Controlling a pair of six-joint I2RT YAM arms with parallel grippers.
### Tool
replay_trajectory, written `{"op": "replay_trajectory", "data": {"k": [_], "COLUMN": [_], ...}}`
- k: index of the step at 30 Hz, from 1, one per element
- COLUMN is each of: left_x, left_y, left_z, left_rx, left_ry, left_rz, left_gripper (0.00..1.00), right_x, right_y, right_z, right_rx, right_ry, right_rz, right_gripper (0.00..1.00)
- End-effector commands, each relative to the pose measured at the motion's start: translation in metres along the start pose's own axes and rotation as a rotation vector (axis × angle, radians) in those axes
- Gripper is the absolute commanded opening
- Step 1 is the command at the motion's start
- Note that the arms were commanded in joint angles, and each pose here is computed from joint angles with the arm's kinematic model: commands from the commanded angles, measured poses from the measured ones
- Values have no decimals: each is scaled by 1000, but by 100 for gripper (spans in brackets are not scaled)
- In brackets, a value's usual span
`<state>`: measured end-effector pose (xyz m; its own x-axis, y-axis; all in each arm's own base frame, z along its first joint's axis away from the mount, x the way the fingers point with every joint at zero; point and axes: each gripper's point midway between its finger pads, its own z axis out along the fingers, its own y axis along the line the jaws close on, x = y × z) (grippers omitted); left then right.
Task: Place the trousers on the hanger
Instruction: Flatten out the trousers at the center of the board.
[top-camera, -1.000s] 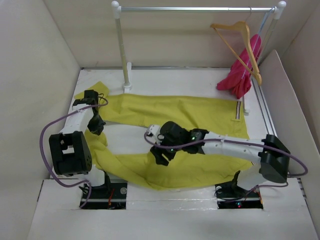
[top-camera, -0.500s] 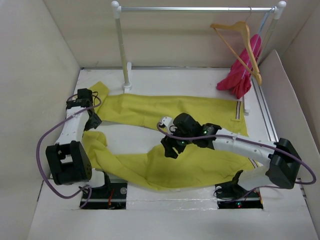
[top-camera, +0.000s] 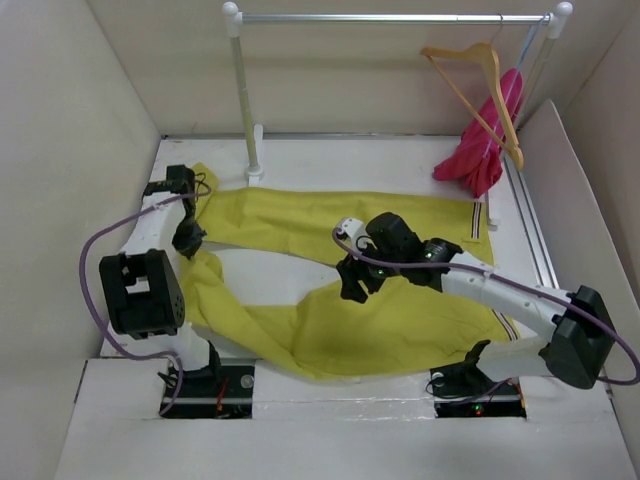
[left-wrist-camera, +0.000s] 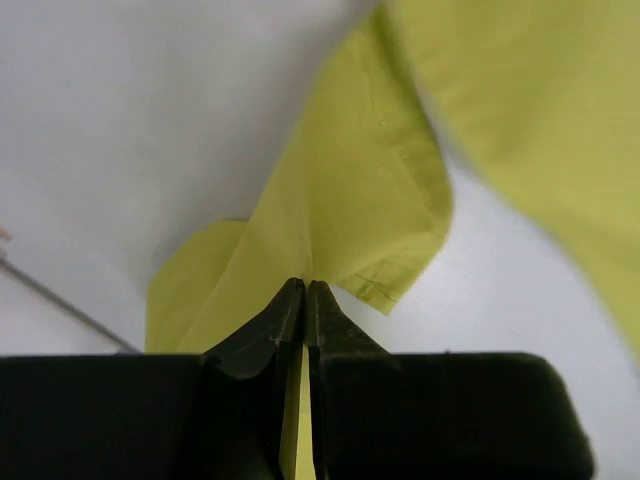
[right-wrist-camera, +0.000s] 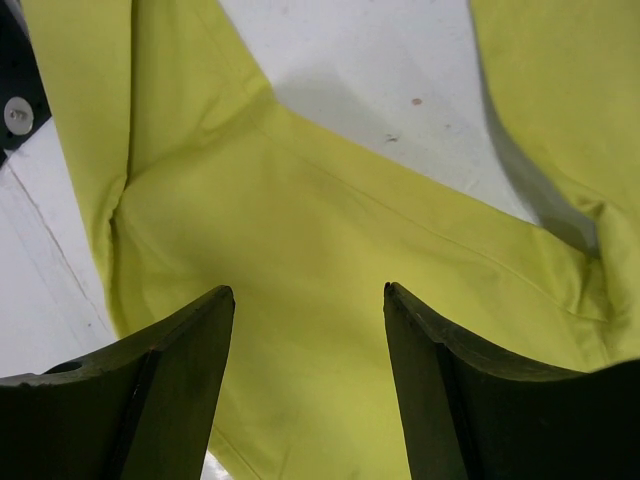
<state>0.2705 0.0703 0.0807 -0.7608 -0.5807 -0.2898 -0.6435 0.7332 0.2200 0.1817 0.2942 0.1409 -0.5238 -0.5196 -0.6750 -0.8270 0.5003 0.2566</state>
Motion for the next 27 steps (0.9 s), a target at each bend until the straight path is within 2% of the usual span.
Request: {"op": "replay_trajectory", "data": {"k": [1,2,4,7,10,11,15,16,18,20,21,22,24,25,27], "left_x": [-49,-59,-76,-75,-57,-41,-2,4,22,36,42,43,40,37,21], "left_y": [-38,-41,-34,-19,17,35,66,74,94,109,114,118,129,133,139], "left_z": [-106,-129,-224,-236,-215,-192,-151,-148,-146,-146,-145,-147,-156,-161,-182], "left_rx": [303,362,597,591,505,450,342,329,332,380,387,412,461,468,484], "left_ry": [-218,-250,-413,-456,-484,-471,-469,-456,-498,-530,-532,-550,-627,-655,-754], "left_rz": [-94,-139,-230,-299,-416,-467,-658,-779,-893,-1074,-1123,-1164,-1236,-1240,-1160], "left_gripper": [0,0,0,0,0,0,0,0,0,0,7,18,55,99,99], "right_x": [-11,-11,-14,-12,-8,-6,-2,1,5,10,12,13,17,19,19], "right_y": [-2,-6,-13,-13,-17,-17,-20,-21,-22,-26,-27,-31,-33,-33,-34], "right_z": [-14,-15,-16,-15,-14,-14,-16,-16,-18,-20,-20,-20,-22,-22,-25], "right_rx": [-7,2,14,14,21,26,38,41,52,71,76,86,91,93,94], "right_ry": [-52,-55,-62,-56,-49,-47,-42,-35,-26,-21,-15,-14,-2,0,-8], "right_rz": [-15,-7,7,12,31,36,62,66,74,90,95,104,115,117,131], "right_gripper": [67,67,67,67,67,67,67,67,67,67,68,68,68,68,68]}}
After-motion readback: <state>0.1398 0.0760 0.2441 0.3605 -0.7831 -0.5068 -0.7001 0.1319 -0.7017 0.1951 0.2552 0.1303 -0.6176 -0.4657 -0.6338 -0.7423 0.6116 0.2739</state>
